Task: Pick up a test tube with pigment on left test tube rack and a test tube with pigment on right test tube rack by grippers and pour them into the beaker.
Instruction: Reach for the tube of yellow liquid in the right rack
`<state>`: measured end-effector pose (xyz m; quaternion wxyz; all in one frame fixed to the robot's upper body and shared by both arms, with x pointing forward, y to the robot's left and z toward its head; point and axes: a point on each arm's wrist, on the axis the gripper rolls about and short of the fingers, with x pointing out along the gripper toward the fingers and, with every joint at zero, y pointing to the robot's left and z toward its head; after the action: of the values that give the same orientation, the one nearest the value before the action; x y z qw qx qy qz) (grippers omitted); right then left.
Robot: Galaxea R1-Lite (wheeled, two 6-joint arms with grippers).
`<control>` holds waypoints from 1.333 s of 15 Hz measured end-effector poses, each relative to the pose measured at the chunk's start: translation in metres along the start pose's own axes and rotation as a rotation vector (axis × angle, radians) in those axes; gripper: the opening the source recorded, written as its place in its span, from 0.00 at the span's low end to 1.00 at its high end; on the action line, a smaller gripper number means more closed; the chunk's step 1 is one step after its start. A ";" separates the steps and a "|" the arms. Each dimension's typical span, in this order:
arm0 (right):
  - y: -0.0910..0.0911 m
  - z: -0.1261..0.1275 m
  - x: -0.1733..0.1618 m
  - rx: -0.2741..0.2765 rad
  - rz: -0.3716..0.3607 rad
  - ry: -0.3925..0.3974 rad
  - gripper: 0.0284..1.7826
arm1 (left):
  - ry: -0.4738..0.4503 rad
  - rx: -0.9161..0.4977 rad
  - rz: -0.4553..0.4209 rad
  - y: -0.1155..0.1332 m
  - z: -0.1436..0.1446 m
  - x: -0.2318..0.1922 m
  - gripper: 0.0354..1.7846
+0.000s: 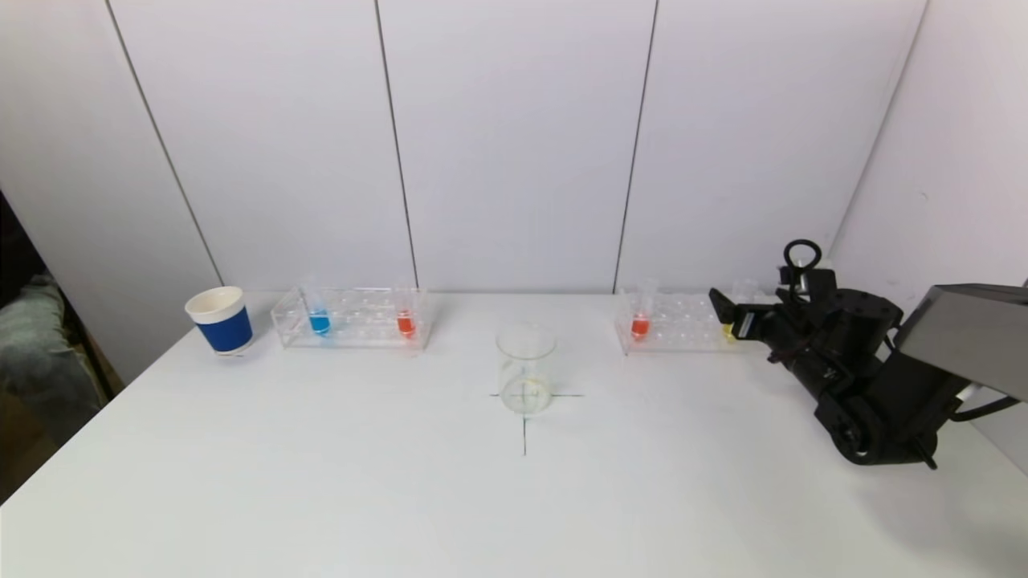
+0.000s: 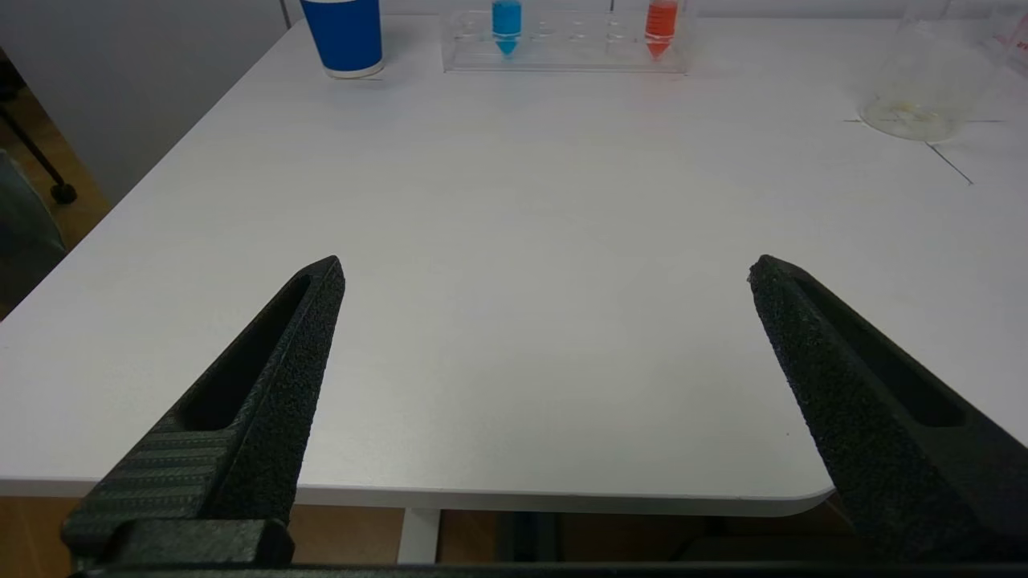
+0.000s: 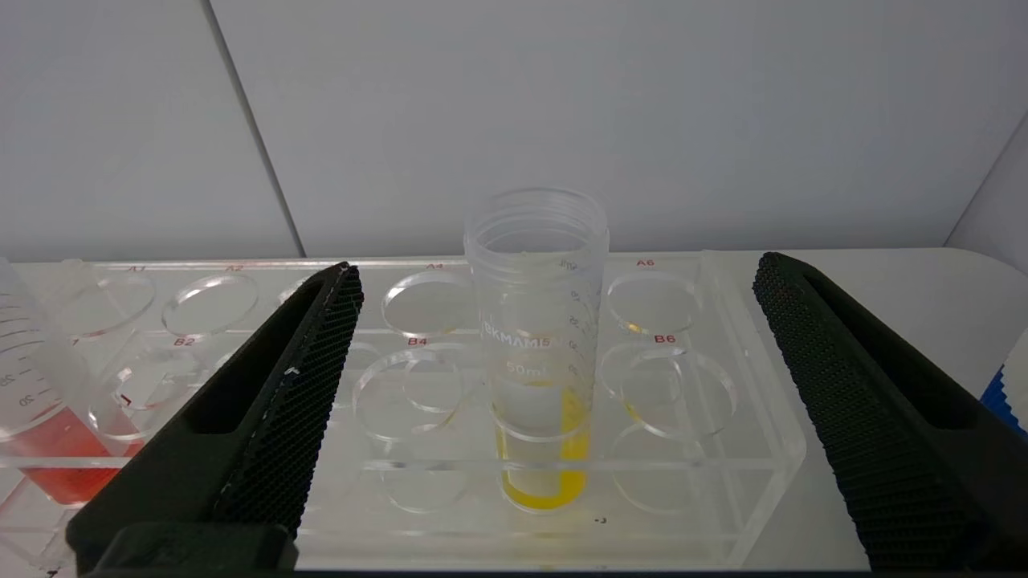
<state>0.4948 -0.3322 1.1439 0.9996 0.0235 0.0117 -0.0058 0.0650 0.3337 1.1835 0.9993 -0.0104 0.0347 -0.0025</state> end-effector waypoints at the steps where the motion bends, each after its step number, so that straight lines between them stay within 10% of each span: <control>1: 0.000 0.000 0.001 -0.001 0.004 -0.003 0.99 | 0.000 0.000 0.000 0.000 0.000 0.000 0.99; 20: 0.005 -0.004 0.009 -0.002 0.008 -0.017 0.99 | 0.000 0.000 -0.001 0.000 0.000 0.000 0.99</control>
<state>0.5040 -0.3276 1.1404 0.9997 0.0227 0.0033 -0.0018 0.0650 0.3337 1.1835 0.9993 -0.0104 0.0347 -0.0029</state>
